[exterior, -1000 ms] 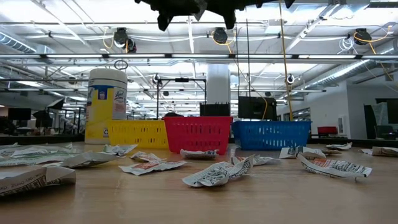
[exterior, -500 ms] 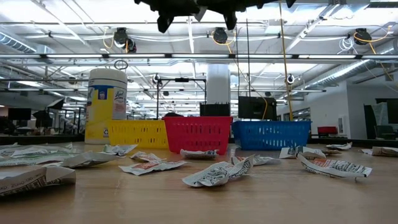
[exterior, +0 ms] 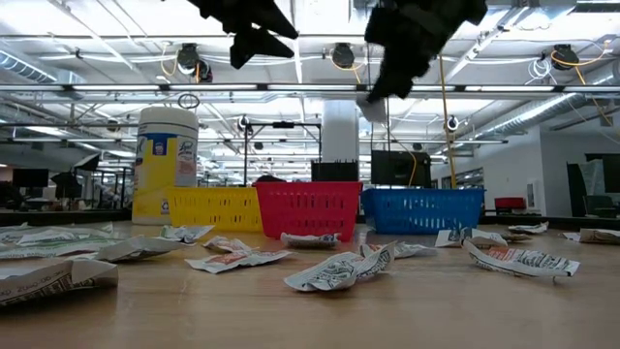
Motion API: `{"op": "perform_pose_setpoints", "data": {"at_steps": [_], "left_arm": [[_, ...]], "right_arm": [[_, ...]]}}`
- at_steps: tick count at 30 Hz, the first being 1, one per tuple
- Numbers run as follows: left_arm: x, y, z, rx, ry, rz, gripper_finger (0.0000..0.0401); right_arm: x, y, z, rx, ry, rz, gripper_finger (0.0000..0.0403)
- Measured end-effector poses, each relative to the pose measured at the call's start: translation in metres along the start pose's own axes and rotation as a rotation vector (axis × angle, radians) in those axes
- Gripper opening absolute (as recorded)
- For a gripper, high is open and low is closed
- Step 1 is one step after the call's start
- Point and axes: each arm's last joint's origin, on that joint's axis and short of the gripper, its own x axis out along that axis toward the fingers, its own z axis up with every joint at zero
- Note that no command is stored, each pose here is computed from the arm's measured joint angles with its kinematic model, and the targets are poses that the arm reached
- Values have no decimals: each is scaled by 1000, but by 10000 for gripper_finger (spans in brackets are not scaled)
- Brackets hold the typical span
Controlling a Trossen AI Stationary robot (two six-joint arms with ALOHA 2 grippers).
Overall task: Pick & Place First Aid Supplies
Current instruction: Put the alcohol pad into the blue bin
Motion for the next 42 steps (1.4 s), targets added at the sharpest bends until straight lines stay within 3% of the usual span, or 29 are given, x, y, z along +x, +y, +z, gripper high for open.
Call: {"op": "perform_pose_setpoints", "data": {"at_steps": [8,11,14,16,23,27,35,38,42], "left_arm": [[0,-1,3,6,-27,-22,199],[0,-1,3,7,-28,-23,199],[0,-1,3,17,-29,-23,200],[0,0,4,20,-32,-21,200],[0,1,4,36,-32,-15,200],[0,1,3,37,-30,-15,200],[-1,4,1,-4,-3,6,200],[-2,10,-1,-51,9,80,200],[-4,21,-7,-200,63,180,200]], "right_arm": [[9,-8,-25,33,271,-68,0],[23,-12,-25,21,278,-88,0],[40,-15,-45,9,358,-96,0],[51,-17,-52,12,329,-97,0],[63,-15,-75,13,344,-123,4],[63,-15,-74,11,340,-142,43],[53,-12,-66,53,253,-129,170],[42,-11,-59,91,175,-148,193],[28,-9,-48,121,52,-156,204]]}}
